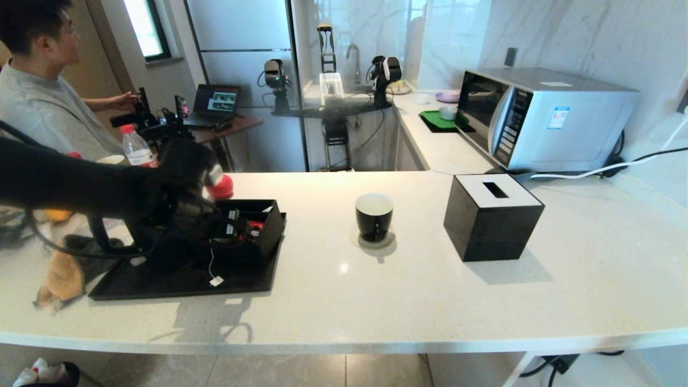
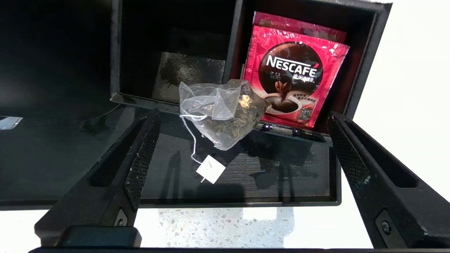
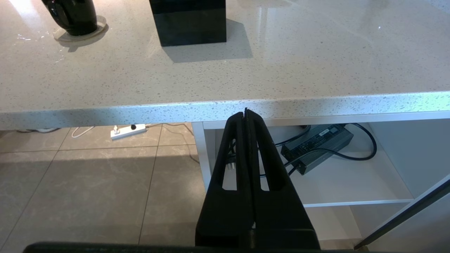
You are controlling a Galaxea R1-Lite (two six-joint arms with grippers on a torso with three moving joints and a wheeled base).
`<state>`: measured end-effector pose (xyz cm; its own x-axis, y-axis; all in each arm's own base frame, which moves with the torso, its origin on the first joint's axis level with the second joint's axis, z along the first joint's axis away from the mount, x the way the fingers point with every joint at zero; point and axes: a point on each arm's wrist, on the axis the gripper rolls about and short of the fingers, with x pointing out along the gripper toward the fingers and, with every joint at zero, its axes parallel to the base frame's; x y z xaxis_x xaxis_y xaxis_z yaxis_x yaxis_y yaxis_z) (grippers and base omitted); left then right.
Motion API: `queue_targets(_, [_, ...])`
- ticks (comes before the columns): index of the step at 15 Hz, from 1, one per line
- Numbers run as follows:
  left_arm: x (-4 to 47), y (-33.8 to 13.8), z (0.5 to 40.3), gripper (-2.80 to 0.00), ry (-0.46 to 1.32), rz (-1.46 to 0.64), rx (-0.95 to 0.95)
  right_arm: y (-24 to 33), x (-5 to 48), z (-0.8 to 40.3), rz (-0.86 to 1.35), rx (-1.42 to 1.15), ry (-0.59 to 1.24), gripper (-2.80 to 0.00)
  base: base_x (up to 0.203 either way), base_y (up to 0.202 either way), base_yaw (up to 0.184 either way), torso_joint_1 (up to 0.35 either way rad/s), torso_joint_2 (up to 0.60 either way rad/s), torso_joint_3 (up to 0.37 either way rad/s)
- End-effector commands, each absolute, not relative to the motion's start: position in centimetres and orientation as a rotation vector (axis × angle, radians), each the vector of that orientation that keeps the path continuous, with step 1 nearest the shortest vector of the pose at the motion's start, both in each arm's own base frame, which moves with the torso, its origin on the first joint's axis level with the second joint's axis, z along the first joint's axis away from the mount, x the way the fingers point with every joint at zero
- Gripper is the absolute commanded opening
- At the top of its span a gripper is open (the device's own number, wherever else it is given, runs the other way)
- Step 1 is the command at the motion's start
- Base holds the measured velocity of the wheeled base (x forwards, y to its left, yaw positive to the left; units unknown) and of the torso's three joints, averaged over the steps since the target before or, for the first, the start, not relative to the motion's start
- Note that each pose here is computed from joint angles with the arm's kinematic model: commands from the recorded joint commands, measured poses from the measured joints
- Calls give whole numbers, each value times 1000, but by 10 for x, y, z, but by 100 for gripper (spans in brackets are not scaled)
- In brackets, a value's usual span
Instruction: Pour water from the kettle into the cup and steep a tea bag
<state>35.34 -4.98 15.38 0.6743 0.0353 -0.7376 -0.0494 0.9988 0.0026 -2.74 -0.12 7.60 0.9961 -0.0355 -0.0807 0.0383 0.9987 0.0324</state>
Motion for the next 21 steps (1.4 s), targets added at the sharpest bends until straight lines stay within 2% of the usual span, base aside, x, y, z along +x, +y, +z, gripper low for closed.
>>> queue_targets(1, [355,-50,151,0,838,51,-17,-1,-27,76,-38,33,82,-280,0,0,0,0,0,0])
queue_targets(21, [362,-38,145,0,850,81,-27,-1,-27,76,-37,33,82,-280,0,0,0,0,0,0])
